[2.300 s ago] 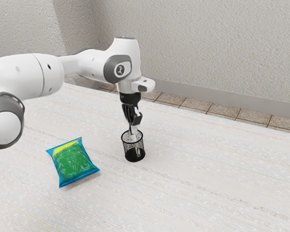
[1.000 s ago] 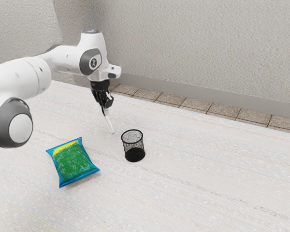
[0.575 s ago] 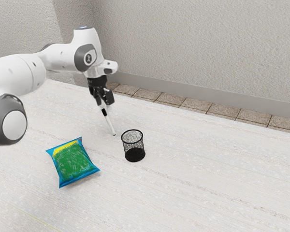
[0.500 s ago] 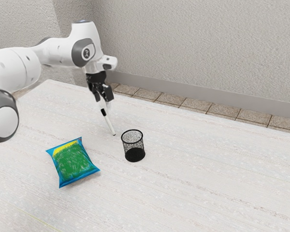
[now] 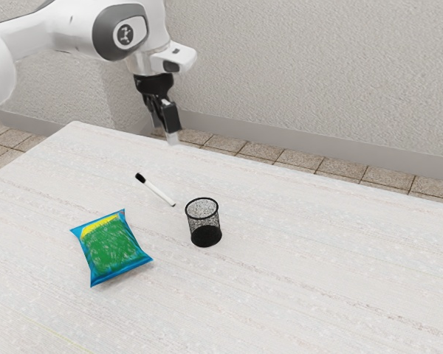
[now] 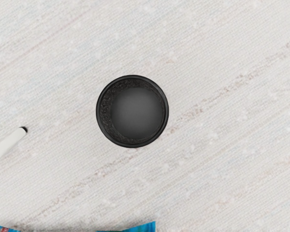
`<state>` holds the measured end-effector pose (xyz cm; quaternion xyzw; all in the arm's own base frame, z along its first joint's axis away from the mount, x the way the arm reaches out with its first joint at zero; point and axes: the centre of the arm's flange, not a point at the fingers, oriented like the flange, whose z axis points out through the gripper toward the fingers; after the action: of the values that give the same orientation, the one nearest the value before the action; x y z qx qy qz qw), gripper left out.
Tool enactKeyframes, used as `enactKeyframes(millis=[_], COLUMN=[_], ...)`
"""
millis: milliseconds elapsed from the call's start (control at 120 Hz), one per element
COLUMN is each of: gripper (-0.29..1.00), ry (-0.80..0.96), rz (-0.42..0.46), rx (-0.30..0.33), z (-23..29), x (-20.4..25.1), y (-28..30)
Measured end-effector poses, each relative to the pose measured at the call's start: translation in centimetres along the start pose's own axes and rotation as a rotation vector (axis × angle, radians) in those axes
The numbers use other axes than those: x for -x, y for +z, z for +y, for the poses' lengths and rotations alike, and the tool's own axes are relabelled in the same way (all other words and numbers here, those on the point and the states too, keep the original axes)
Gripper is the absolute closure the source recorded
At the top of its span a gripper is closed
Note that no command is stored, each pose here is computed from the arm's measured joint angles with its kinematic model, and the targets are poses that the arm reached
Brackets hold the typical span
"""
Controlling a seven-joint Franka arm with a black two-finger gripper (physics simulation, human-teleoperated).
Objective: Take the marker out of the pen holder and place it to the left of the pen holder.
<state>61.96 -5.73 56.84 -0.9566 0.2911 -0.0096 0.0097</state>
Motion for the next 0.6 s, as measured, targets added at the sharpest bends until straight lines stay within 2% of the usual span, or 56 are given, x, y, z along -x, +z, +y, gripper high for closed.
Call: enactKeyframes(millis=[267, 600], gripper=[0.0, 0.0], ry=[0.033, 0.03], rz=[0.014, -0.025], rx=[-0.06, -0.086], z=[2.6, 2.1], x=[1.7, 2.4], y=[-5.6, -5.7])
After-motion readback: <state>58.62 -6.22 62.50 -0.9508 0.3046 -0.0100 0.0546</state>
